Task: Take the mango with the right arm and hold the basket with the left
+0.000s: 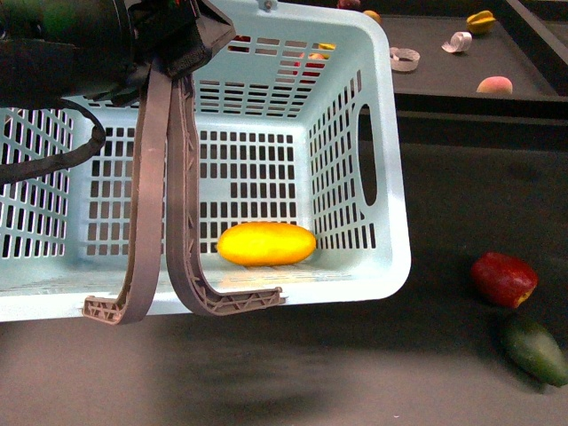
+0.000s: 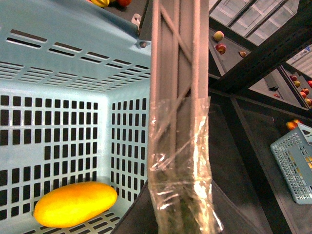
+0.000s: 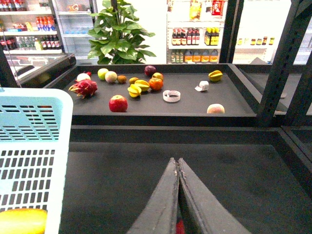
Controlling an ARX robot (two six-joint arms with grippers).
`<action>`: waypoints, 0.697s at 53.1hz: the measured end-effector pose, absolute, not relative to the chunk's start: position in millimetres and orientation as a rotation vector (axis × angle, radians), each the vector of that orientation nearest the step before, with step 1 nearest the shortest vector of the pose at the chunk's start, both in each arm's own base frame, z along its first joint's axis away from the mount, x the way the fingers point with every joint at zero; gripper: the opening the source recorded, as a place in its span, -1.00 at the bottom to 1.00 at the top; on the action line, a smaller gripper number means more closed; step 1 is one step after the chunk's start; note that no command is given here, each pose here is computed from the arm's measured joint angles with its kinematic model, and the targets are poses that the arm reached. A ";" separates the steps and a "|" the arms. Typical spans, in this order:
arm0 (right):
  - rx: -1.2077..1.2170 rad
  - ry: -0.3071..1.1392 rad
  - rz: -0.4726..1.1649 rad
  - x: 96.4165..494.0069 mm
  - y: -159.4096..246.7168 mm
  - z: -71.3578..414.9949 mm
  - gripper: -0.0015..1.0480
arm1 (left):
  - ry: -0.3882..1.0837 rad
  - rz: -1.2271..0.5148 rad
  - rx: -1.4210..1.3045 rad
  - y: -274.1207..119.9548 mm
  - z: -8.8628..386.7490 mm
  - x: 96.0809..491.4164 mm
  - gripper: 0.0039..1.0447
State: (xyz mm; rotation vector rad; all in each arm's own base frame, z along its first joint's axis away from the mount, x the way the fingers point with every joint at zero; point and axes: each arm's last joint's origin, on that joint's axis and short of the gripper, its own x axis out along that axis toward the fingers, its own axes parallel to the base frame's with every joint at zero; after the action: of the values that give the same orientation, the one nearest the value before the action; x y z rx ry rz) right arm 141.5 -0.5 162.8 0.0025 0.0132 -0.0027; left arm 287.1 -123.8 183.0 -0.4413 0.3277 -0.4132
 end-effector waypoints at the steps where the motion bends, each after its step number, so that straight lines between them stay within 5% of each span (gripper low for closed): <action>1: 0.003 0.012 -0.003 140.5 -0.5 163.3 -0.96 | 0.328 -0.414 -0.441 -123.9 183.0 287.1 -0.87; 37: 0.002 -0.009 -0.002 116.3 -0.4 168.7 -0.96 | 0.328 -0.413 -0.442 -123.9 183.0 287.1 -0.87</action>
State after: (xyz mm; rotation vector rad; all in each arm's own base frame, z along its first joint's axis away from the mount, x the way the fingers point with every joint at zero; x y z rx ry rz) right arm 116.3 -0.4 168.7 0.0021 -0.0090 -0.0023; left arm 287.1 -123.9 183.0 -0.4420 0.3280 -0.4134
